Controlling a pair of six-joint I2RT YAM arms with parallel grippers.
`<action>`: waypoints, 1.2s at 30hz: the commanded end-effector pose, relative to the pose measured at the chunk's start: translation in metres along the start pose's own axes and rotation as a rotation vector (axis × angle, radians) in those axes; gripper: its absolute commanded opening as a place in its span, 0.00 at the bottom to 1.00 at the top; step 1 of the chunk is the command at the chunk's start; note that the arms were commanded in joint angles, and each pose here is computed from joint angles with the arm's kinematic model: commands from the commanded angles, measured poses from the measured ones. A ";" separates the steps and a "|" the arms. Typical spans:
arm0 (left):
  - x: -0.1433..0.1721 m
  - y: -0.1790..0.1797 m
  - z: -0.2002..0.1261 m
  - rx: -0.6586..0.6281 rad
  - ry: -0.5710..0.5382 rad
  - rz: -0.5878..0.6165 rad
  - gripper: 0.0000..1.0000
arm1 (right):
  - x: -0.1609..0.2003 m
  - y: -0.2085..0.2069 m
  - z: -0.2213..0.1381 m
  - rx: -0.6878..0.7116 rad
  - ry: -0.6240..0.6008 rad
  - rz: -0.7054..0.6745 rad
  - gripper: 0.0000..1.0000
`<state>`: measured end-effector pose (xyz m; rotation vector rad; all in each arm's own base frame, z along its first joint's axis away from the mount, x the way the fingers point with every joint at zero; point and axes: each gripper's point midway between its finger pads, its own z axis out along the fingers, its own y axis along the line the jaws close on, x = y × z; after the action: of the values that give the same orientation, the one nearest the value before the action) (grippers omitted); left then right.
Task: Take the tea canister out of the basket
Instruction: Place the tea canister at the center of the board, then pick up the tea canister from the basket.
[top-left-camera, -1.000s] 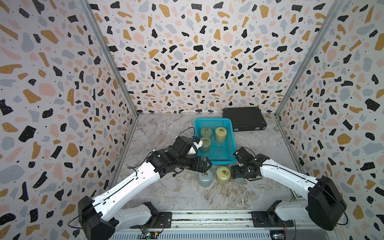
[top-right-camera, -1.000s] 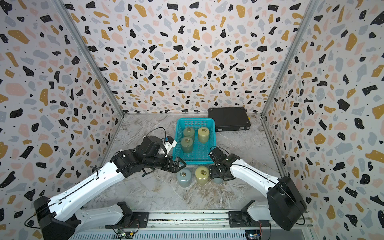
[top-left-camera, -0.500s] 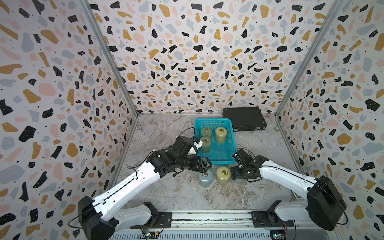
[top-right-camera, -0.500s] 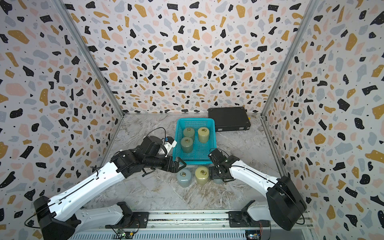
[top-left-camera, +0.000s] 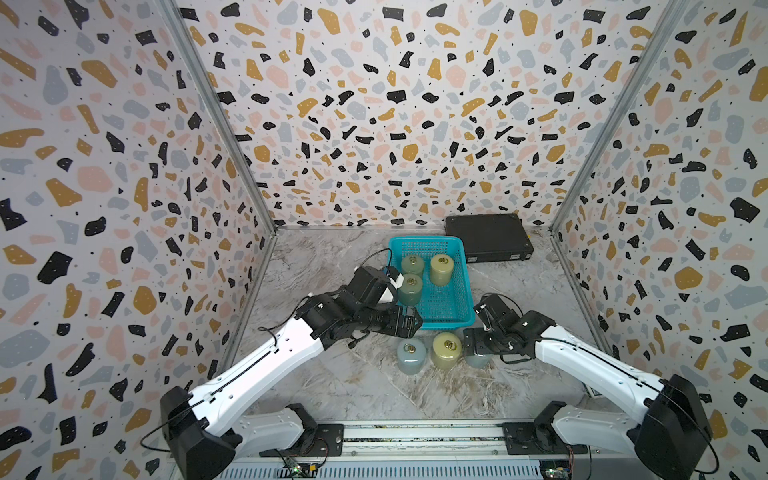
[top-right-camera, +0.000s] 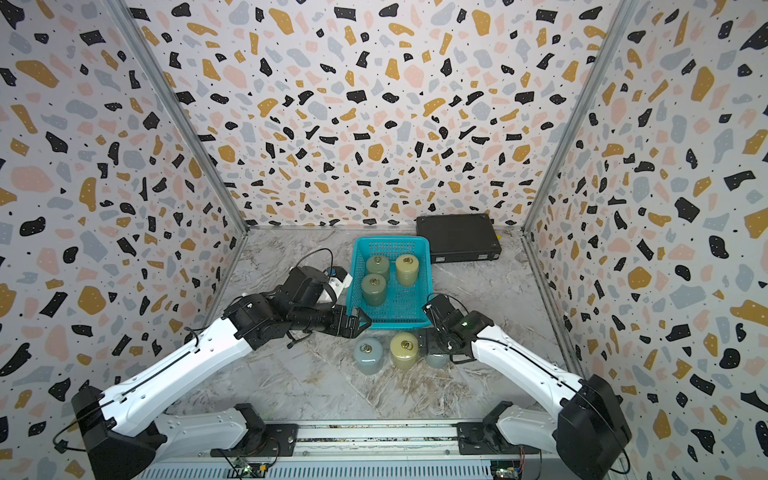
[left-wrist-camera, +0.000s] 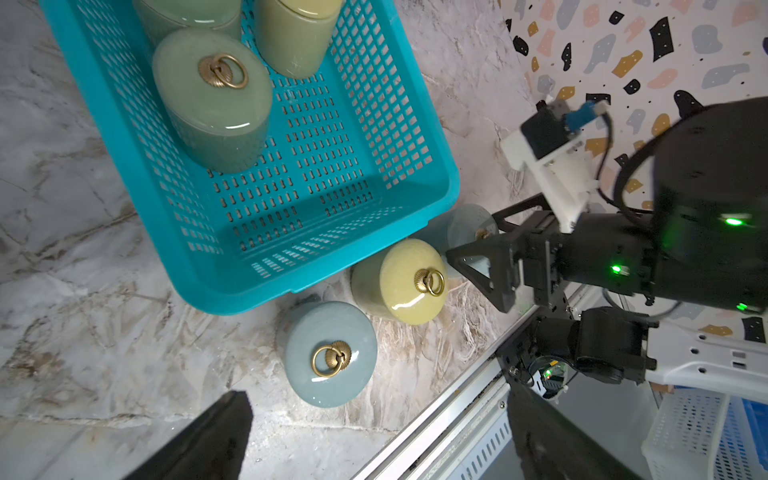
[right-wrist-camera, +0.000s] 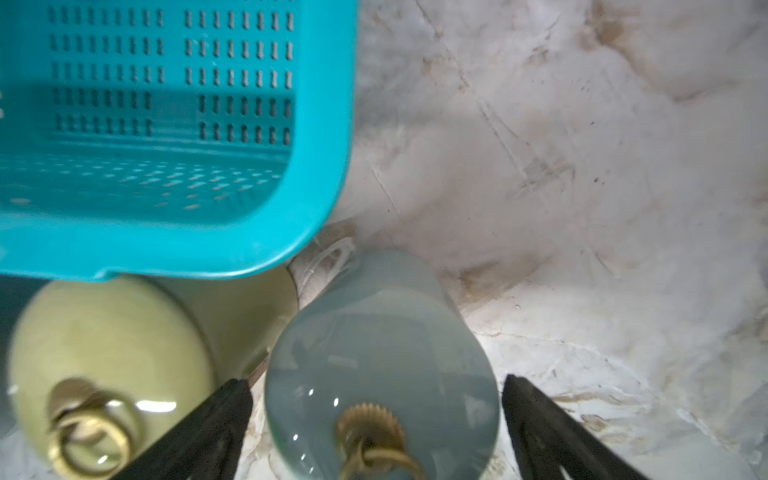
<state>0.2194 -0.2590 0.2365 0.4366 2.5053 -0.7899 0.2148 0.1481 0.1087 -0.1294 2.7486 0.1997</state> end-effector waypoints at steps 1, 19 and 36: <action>-0.015 0.005 0.004 -0.063 -0.024 0.032 1.00 | -0.014 0.001 -0.035 -0.020 -0.072 -0.040 0.99; -0.069 0.046 0.090 -0.300 0.033 0.050 0.99 | -0.060 0.066 -0.130 -0.406 -0.347 -0.223 0.99; -0.098 0.107 0.158 -0.441 0.116 -0.014 0.94 | -0.060 0.066 -0.128 -0.401 -0.356 -0.244 0.99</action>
<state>0.3929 -0.2895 0.1252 0.3049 2.6924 -0.2360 0.2149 0.1962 0.2442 -0.4691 2.3228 0.6328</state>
